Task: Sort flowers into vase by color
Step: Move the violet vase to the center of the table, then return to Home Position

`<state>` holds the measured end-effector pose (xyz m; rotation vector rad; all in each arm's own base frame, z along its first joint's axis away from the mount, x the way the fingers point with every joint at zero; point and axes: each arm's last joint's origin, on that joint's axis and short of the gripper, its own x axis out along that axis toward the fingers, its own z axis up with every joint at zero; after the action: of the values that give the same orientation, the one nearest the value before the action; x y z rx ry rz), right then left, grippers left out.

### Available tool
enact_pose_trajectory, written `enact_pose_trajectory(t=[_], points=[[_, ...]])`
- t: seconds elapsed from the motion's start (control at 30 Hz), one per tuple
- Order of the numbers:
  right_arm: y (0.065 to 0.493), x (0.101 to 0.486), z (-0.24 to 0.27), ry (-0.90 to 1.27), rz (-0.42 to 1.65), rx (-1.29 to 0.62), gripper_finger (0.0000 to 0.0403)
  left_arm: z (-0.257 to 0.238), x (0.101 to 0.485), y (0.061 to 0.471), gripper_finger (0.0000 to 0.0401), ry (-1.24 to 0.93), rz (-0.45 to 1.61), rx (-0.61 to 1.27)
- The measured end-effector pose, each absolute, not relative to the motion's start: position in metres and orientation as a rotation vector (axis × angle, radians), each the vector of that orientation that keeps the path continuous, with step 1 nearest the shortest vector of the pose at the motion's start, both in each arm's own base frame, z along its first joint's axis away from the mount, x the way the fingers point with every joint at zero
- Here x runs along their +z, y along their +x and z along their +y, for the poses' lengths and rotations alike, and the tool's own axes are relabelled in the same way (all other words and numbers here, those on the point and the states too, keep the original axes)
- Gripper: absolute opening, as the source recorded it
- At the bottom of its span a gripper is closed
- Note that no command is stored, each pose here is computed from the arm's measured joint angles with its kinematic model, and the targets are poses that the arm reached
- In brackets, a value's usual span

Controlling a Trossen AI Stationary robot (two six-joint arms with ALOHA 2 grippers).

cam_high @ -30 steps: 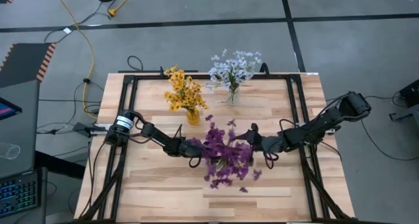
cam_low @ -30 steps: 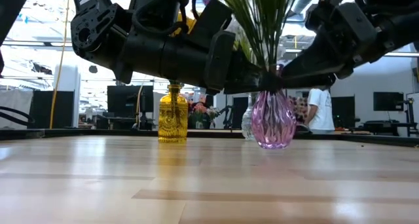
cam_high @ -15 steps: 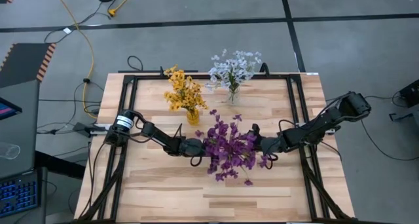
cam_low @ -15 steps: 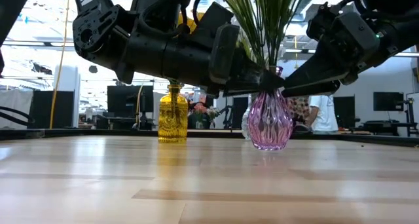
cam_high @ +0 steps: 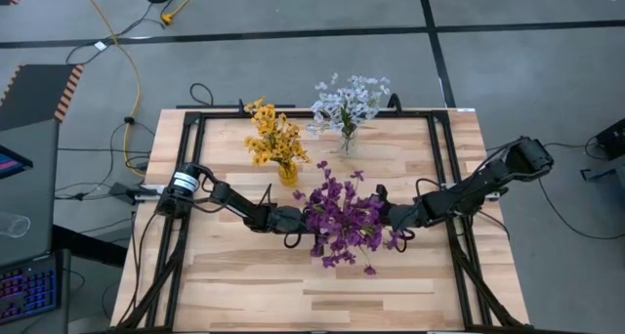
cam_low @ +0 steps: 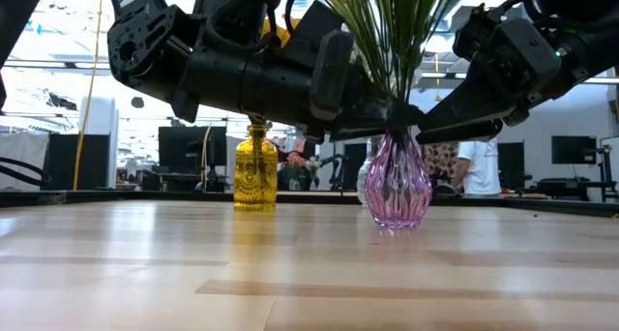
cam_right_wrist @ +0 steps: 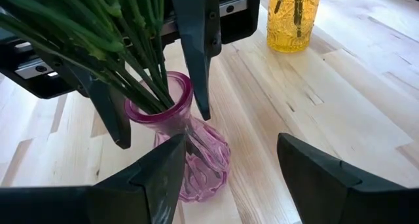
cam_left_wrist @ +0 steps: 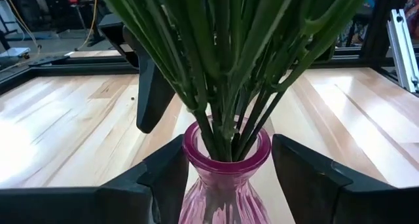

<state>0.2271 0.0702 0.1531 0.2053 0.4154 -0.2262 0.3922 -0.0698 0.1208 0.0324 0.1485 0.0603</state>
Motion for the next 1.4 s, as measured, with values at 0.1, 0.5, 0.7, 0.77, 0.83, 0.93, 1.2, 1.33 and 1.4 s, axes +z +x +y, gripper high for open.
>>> enact_pose_trajectory(t=[0.1, 0.5, 0.7, 0.77, 0.83, 0.93, 1.2, 1.33, 1.4], points=[[0.227, 0.153, 0.070, 0.205, 0.415, -0.226, 0.0269, -0.070, 0.121, 0.392, 0.0204, 0.028, 0.148, 0.061], [0.227, 0.153, 0.070, 0.205, 0.417, -0.227, 0.0269, -0.068, 0.140, 0.382, 0.0204, 0.042, 0.314, 0.058], [0.227, 0.153, 0.070, 0.204, 0.418, -0.226, 0.0269, -0.067, 0.155, 0.373, 0.0204, 0.058, 0.391, 0.058], [0.227, 0.153, 0.070, 0.202, 0.421, -0.227, 0.0269, -0.066, 0.160, 0.370, 0.0204, 0.066, 0.416, 0.058], [0.225, 0.153, 0.069, 0.198, 0.434, -0.230, 0.0269, -0.065, 0.163, 0.367, 0.0204, 0.071, 0.439, 0.058], [0.221, 0.155, 0.068, 0.216, 0.453, -0.241, 0.0269, -0.065, 0.166, 0.364, 0.0197, 0.088, 0.467, 0.056], [0.201, 0.173, 0.061, 0.230, 0.480, -0.251, 0.0269, -0.063, 0.184, 0.349, 0.0156, 0.112, 0.546, 0.053], [0.186, 0.184, 0.056, 0.220, 0.498, -0.255, 0.0269, -0.060, 0.198, 0.337, 0.0133, 0.119, 0.573, 0.053], [0.178, 0.190, 0.052, 0.217, 0.501, -0.255, 0.0269, -0.058, 0.205, 0.327, 0.0120, 0.124, 0.553, 0.050]])
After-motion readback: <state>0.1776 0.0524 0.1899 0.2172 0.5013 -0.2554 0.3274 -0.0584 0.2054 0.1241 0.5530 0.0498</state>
